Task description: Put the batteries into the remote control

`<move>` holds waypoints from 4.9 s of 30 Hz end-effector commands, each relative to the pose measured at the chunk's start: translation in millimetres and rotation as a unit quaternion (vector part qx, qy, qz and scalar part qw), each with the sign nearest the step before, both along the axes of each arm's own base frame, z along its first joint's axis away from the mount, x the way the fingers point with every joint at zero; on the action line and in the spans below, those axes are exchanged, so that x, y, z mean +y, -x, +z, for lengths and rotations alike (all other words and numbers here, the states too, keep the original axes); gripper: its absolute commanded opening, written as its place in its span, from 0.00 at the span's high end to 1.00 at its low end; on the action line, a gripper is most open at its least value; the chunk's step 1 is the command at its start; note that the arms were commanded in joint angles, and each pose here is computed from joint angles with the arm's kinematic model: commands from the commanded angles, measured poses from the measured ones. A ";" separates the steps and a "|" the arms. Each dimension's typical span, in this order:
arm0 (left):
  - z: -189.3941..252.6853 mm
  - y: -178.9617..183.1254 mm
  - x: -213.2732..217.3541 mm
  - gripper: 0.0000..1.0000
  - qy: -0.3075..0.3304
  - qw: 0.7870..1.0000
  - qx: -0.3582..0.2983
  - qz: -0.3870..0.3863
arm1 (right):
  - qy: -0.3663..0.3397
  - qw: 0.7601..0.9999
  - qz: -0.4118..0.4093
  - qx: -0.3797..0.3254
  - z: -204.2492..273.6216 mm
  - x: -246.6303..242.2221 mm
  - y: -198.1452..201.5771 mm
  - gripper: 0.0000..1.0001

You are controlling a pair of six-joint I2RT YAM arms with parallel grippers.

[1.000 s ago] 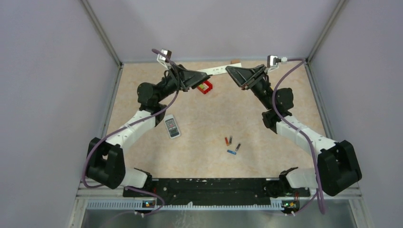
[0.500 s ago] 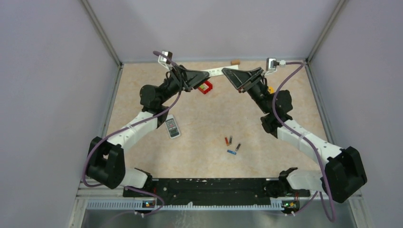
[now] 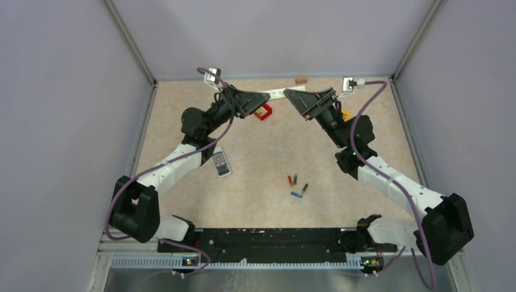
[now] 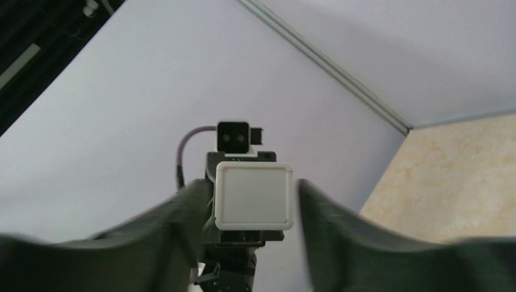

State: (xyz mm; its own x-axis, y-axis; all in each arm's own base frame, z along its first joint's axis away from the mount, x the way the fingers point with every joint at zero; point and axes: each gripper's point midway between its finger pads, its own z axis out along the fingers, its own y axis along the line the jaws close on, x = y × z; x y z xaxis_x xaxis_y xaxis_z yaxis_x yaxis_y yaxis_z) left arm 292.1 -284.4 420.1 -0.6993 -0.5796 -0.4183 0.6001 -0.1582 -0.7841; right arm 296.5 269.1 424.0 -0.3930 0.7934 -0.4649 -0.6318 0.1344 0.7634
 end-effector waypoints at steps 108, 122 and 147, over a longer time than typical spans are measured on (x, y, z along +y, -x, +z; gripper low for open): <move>21.1 58.8 62.0 1.00 -0.267 0.833 -0.483 -0.031 | 0.035 0.957 0.272 0.094 -24.5 24.6 47.9 0.63; 2.1 52.8 69.5 1.00 -0.291 0.827 -0.479 -0.039 | 0.099 0.943 0.274 0.163 -52.5 31.3 43.5 0.86; -17.7 37.9 74.3 1.00 -0.304 0.843 -0.441 -0.039 | 0.005 0.932 0.328 0.153 -47.9 34.8 43.4 0.83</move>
